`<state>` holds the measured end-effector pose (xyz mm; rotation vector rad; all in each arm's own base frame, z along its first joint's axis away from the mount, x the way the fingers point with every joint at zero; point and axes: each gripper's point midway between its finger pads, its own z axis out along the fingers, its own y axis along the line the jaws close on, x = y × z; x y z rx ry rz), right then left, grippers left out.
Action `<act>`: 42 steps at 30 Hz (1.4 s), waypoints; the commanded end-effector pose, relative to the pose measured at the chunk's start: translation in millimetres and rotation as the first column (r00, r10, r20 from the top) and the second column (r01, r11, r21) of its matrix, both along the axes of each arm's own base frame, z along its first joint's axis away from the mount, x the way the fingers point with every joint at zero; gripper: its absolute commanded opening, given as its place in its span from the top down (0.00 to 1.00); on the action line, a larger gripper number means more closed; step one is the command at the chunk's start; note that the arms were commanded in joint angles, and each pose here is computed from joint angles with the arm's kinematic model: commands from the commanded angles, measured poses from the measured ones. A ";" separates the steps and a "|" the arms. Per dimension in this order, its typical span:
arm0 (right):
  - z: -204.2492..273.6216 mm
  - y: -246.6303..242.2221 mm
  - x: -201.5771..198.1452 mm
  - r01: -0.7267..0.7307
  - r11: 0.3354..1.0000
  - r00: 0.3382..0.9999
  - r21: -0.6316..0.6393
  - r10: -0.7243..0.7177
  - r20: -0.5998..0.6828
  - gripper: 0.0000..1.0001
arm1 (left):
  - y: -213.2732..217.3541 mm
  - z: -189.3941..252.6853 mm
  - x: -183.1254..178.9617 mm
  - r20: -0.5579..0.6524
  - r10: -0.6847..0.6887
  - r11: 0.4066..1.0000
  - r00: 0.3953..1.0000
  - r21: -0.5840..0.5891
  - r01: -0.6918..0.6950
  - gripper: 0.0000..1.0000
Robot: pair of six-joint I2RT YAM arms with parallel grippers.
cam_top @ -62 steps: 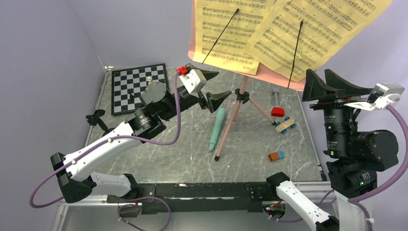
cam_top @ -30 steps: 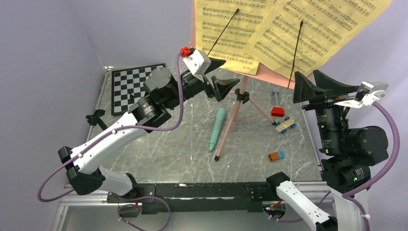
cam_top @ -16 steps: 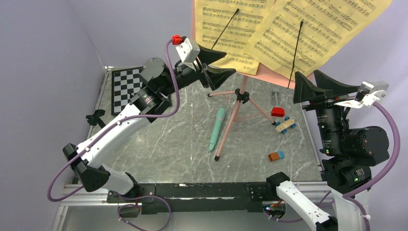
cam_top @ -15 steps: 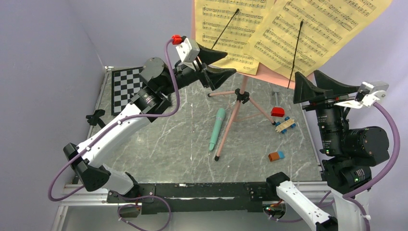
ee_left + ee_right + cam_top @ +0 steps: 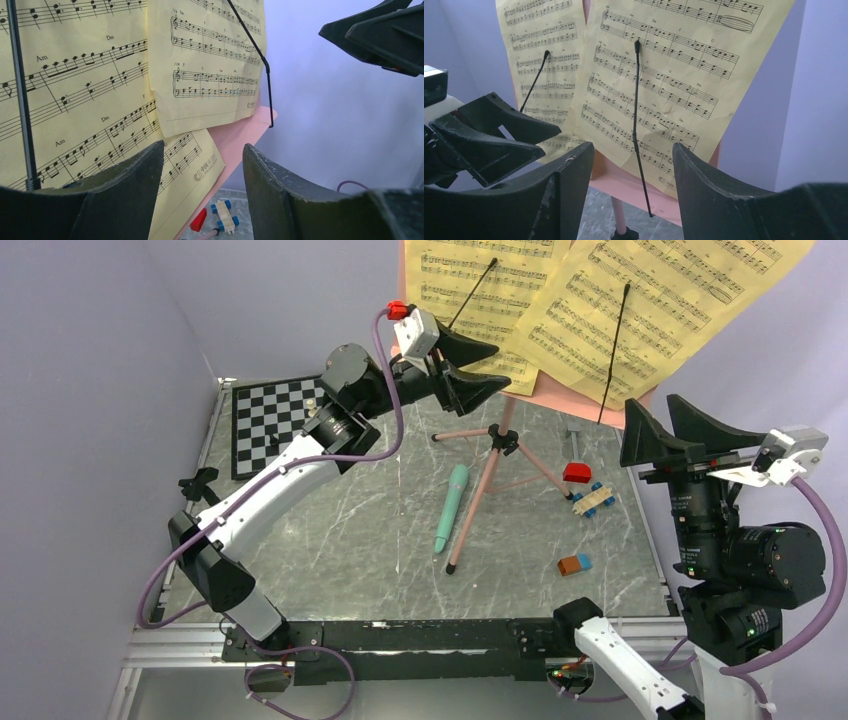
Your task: Set up the instrument practice props
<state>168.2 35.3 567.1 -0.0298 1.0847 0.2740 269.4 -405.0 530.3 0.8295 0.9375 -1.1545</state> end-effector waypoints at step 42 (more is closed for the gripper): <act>-0.2 13.7 -7.0 -0.071 0.996 0.997 -0.060 0.072 0.015 0.35 | -5.6 24.1 19.3 0.042 0.150 0.987 0.988 -0.062 -0.147 0.39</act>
